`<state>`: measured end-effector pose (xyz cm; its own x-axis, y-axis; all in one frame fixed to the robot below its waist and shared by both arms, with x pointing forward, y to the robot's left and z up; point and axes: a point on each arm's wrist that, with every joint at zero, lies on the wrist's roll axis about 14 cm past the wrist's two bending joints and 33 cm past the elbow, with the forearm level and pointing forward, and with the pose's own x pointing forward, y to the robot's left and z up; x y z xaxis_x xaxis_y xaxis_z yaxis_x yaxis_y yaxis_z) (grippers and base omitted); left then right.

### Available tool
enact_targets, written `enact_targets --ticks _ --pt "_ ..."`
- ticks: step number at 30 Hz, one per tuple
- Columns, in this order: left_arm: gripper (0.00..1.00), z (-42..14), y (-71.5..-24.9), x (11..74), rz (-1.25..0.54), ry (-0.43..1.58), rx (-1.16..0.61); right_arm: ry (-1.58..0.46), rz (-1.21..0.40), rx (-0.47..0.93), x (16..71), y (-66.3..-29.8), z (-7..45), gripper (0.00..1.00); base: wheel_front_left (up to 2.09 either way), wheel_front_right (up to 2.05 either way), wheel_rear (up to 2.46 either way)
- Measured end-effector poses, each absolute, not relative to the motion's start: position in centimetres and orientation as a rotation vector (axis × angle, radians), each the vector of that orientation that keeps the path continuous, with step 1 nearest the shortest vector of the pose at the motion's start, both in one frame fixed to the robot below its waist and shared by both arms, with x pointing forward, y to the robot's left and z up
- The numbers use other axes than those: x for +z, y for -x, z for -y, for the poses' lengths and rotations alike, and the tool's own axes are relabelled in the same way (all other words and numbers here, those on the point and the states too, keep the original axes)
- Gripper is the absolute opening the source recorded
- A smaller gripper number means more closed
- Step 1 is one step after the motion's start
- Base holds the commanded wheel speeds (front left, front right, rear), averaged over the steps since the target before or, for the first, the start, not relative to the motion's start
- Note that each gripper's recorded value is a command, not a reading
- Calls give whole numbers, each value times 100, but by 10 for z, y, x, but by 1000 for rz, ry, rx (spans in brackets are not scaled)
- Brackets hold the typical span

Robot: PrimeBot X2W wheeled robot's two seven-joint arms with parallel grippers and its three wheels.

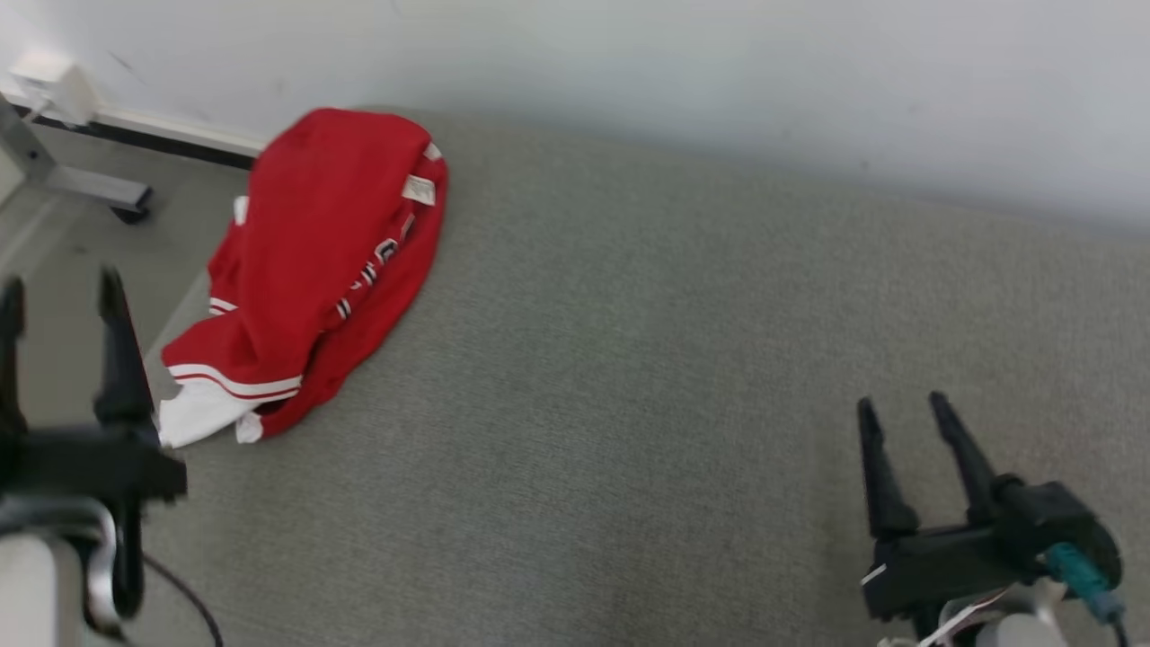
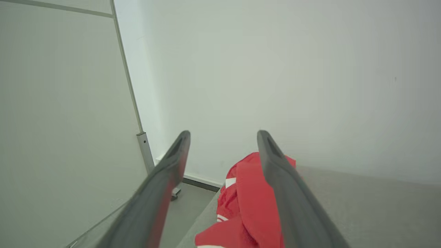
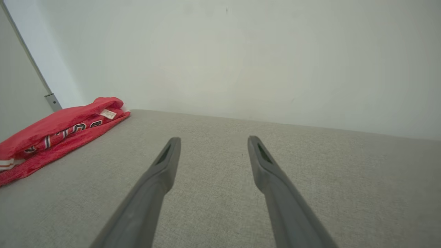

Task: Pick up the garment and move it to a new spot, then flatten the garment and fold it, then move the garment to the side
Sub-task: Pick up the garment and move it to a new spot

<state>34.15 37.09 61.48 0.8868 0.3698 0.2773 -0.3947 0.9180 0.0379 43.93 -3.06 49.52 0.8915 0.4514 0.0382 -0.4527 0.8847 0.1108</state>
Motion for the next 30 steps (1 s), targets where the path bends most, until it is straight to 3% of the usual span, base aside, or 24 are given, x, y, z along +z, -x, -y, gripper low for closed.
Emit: enact_targets --ticks 7,15,30 --pt "100 -372 -424 641 277 -123 322 -80 13 319 485 -468 93 100 0 0 0" --pt "100 -372 -499 593 119 -85 288 -33 -9 174 471 -478 154 100 0 0 0" --pt "100 -381 -523 431 -377 -14 307 7 -96 34 439 -466 210 100 0 0 0"
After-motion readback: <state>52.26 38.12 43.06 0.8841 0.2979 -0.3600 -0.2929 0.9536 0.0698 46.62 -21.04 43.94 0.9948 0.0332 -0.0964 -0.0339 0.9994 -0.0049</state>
